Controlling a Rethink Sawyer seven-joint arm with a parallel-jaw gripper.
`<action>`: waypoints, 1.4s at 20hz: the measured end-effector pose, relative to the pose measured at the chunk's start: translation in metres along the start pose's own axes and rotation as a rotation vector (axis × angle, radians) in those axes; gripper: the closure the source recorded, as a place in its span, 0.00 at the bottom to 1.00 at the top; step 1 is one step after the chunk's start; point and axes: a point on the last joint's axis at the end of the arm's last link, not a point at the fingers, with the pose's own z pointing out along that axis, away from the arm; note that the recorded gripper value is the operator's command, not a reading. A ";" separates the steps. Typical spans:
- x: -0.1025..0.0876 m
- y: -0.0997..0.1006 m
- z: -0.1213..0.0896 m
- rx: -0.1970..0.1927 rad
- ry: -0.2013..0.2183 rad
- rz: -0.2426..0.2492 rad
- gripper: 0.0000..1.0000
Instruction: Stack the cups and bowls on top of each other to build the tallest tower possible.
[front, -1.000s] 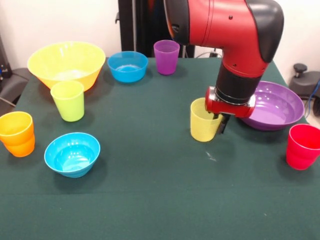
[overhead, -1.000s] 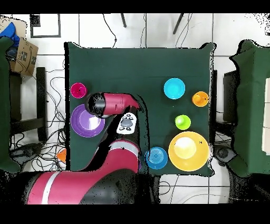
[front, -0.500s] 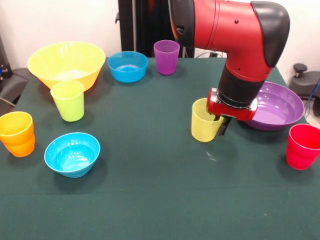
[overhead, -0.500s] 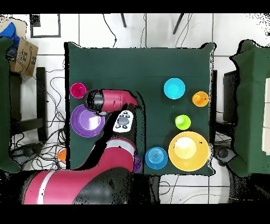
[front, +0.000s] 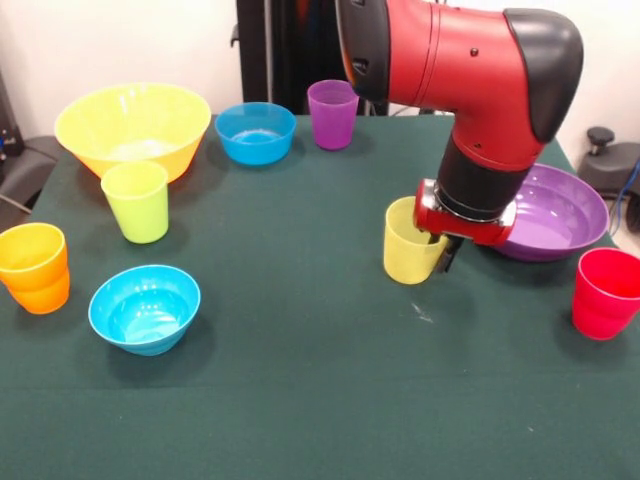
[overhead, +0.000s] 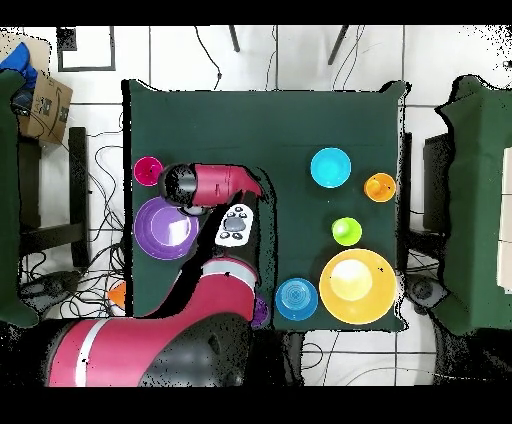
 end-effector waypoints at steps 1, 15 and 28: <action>-0.001 0.000 0.000 0.001 0.005 -0.001 1.00; -0.021 0.010 0.001 0.034 0.120 -0.020 1.00; -0.010 0.027 0.001 0.079 0.115 -0.065 1.00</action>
